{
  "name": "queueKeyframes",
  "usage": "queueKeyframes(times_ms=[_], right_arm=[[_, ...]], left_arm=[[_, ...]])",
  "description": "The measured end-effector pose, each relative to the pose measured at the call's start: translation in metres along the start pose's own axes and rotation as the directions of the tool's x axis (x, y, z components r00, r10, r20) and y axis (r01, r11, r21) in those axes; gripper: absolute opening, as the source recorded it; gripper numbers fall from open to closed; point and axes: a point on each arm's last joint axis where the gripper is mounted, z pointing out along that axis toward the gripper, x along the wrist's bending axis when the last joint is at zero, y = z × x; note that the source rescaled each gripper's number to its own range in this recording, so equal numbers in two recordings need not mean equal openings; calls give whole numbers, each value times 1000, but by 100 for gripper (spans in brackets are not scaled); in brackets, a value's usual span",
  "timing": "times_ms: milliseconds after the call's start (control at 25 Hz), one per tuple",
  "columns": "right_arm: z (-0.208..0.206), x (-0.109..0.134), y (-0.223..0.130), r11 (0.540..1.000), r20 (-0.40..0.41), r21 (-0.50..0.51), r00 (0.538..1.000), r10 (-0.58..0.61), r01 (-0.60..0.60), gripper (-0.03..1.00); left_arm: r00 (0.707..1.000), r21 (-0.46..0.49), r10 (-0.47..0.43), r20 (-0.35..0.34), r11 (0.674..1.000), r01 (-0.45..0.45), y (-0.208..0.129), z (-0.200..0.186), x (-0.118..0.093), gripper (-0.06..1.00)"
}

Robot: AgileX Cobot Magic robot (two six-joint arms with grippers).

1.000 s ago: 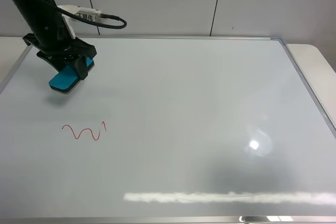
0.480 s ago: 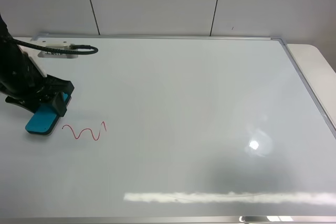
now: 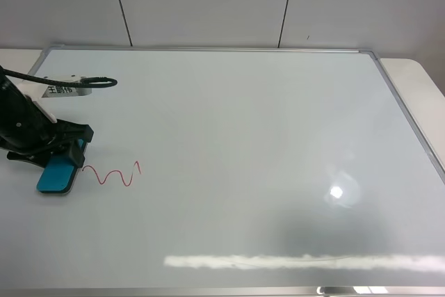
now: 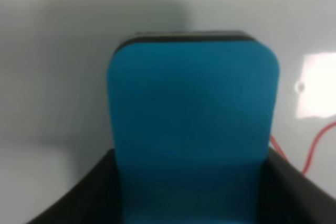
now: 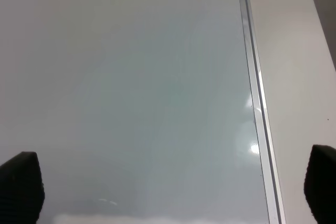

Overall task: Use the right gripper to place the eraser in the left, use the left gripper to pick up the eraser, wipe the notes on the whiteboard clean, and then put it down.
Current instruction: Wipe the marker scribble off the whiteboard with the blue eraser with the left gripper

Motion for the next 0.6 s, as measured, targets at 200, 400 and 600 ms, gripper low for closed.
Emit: queueKeyframes(times_ms=[200,400,600], right_arm=[[0,0,0,1000,0,0,1000,0,0,100],[0,0,0,1000,0,0,1000,0,0,100],[0,0,0,1000,0,0,1000,0,0,100]], left_arm=[[999,41,-35,-14,999,36,0,19,9,4],[999,44,-49,-19,998,50,3,29,9,4],[999,48,-47,-17,998,47,4,31,6,4]])
